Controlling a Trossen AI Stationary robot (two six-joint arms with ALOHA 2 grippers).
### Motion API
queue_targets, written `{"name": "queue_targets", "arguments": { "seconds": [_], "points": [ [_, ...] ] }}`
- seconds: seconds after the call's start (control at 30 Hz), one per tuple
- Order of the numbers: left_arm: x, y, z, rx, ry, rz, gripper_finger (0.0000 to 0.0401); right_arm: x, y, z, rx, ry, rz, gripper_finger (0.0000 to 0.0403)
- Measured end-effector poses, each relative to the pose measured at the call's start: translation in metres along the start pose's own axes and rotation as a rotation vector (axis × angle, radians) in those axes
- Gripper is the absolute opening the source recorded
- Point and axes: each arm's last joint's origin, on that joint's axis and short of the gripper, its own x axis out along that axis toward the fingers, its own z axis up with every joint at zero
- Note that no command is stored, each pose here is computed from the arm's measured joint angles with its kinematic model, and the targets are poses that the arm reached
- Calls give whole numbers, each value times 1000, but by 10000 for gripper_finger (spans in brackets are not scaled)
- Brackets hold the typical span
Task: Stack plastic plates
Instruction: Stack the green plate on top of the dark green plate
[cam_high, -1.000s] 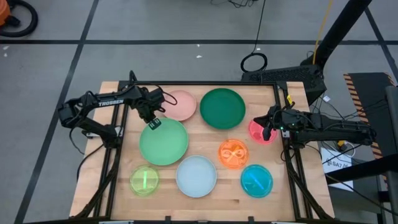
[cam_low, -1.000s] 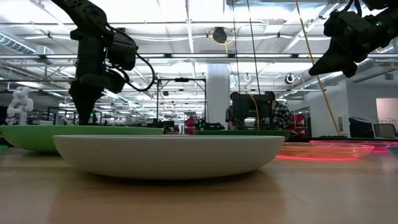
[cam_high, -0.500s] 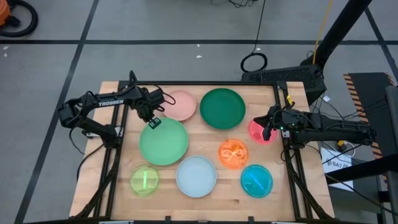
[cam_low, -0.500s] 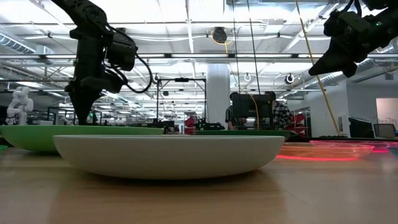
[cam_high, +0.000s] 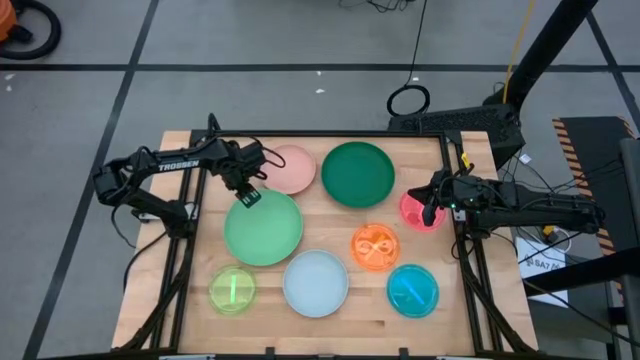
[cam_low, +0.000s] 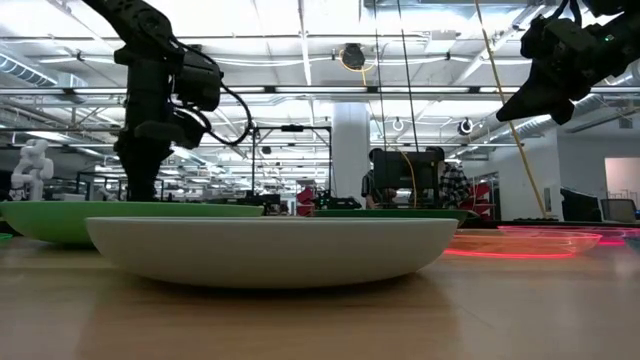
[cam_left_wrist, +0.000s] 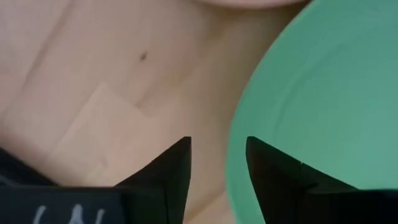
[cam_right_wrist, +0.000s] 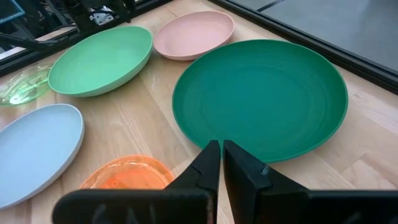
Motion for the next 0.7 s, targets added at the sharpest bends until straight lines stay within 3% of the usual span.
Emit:
{"name": "queue_targets", "arguments": {
  "seconds": [0.17, 0.7],
  "points": [
    [0, 3, 5, 1, -46, -5, 163, 0, 0, 0, 3, 0, 0, 15],
    [24, 6, 15, 52, 53, -38, 163, 0, -1, -1, 11, 13, -5, 15]
  ]
}}
